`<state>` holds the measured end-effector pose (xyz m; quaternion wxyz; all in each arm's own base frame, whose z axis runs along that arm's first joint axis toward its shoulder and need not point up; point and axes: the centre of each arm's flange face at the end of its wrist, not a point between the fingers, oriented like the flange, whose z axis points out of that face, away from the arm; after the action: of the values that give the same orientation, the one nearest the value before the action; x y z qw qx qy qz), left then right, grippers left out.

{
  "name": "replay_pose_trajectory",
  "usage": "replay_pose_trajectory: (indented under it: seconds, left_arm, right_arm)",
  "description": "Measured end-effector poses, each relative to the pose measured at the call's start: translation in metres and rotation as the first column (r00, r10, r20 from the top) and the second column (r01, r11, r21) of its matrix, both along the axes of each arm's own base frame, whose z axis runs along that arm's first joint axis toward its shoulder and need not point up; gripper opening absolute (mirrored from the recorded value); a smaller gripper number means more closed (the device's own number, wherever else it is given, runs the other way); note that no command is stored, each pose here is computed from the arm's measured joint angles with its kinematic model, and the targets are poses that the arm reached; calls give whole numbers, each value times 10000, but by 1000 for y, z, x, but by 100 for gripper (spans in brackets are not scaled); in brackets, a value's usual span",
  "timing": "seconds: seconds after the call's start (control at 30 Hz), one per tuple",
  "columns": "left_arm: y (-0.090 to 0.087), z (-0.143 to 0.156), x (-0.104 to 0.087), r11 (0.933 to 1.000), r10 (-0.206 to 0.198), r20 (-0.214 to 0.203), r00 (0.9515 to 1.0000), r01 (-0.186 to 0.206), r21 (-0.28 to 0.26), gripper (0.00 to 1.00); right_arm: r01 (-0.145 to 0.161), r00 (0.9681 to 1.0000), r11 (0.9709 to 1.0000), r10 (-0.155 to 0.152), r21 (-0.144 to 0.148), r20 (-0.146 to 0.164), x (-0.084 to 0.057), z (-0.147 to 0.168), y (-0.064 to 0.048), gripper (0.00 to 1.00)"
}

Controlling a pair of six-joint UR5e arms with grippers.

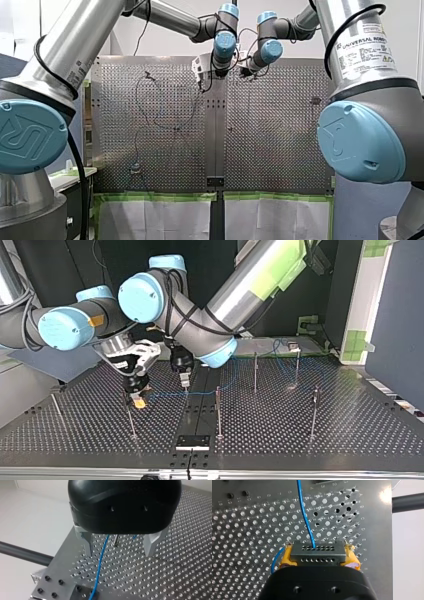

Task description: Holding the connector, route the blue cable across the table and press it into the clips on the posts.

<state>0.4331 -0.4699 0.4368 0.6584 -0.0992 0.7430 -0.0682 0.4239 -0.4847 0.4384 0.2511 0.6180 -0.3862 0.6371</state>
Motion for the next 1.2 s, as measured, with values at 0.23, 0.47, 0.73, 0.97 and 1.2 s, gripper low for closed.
replay_pose_trajectory:
  seconds: [0.23, 0.47, 0.73, 0.97, 1.2]
  left_arm:
    - [-3, -12, 15, 9994, 254, -63, 9997, -256, -252, 98]
    - [8, -5, 22, 9961, 614, 53, 9981, -610, -634, 98]
    - [9, -11, 30, 9965, 530, 50, 9986, -526, -647, 98]
    - [11, -8, 45, 9950, 619, 389, 9973, -586, -812, 98]
    - [13, 0, 59, 9956, 673, 507, 9964, -638, -685, 98]
  right_arm:
    - [38, 10000, 10000, -38, 25, -3, -2, -1, -1, 0]
    - [184, 9998, 9997, -183, 146, -29, -8, -6, -5, 0]
    - [238, 9997, 9996, -237, 166, -42, -10, -7, -6, 0]
    - [242, 9997, 9996, -241, 159, -28, -10, -7, -7, 0]
    - [253, 9997, 9995, -252, 162, -20, -10, -7, -7, 0]
